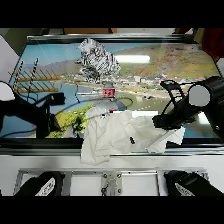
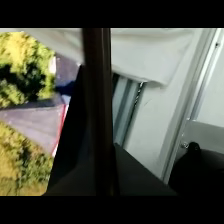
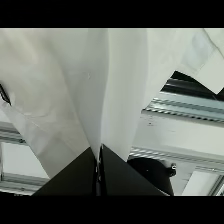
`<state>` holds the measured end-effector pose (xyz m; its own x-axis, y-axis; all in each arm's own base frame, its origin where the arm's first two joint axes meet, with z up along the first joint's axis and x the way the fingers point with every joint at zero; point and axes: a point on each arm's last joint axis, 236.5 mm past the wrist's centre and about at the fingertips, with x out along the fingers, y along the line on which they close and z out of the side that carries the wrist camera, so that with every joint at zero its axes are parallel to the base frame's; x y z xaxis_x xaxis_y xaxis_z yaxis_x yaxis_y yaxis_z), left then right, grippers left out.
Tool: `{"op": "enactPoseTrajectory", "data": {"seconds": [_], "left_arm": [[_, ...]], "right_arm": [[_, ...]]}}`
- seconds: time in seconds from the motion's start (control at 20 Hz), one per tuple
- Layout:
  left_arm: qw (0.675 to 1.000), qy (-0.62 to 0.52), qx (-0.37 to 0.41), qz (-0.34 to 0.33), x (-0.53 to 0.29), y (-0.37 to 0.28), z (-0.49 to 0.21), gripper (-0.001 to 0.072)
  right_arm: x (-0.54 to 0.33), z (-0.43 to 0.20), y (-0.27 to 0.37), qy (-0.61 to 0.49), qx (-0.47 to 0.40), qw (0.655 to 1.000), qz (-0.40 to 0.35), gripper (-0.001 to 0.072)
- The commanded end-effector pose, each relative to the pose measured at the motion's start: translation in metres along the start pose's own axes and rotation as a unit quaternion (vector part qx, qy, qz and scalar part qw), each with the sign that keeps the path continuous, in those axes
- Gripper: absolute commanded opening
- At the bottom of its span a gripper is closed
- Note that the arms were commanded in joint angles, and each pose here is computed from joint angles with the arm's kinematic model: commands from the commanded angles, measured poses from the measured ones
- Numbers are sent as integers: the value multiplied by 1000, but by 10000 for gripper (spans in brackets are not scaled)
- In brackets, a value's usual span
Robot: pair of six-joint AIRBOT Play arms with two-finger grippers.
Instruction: Fold the clothes and pants, and hang the long-sleeved shirts on hangers.
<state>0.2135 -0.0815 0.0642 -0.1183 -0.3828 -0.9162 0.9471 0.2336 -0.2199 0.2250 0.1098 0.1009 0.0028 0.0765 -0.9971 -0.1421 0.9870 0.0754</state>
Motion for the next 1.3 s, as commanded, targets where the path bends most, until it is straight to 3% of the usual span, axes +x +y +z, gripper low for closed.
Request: {"op": "enactPoseTrajectory", "data": {"seconds": [0.0,0.4,0.7,1.25], "left_arm": [[998,-61,27,-20,34,-26,11,9],[994,-49,94,-24,79,-36,29,10],[989,-24,126,-79,99,-32,52,9],[985,-33,130,-112,124,-8,91,9]], "right_arm": [[0,0,0,0,0,1000,0,13],[0,0,0,0,0,1000,0,13],[-1,1,1,-2,-11,1000,1,13],[-36,14,22,-52,-25,997,44,12]]}}
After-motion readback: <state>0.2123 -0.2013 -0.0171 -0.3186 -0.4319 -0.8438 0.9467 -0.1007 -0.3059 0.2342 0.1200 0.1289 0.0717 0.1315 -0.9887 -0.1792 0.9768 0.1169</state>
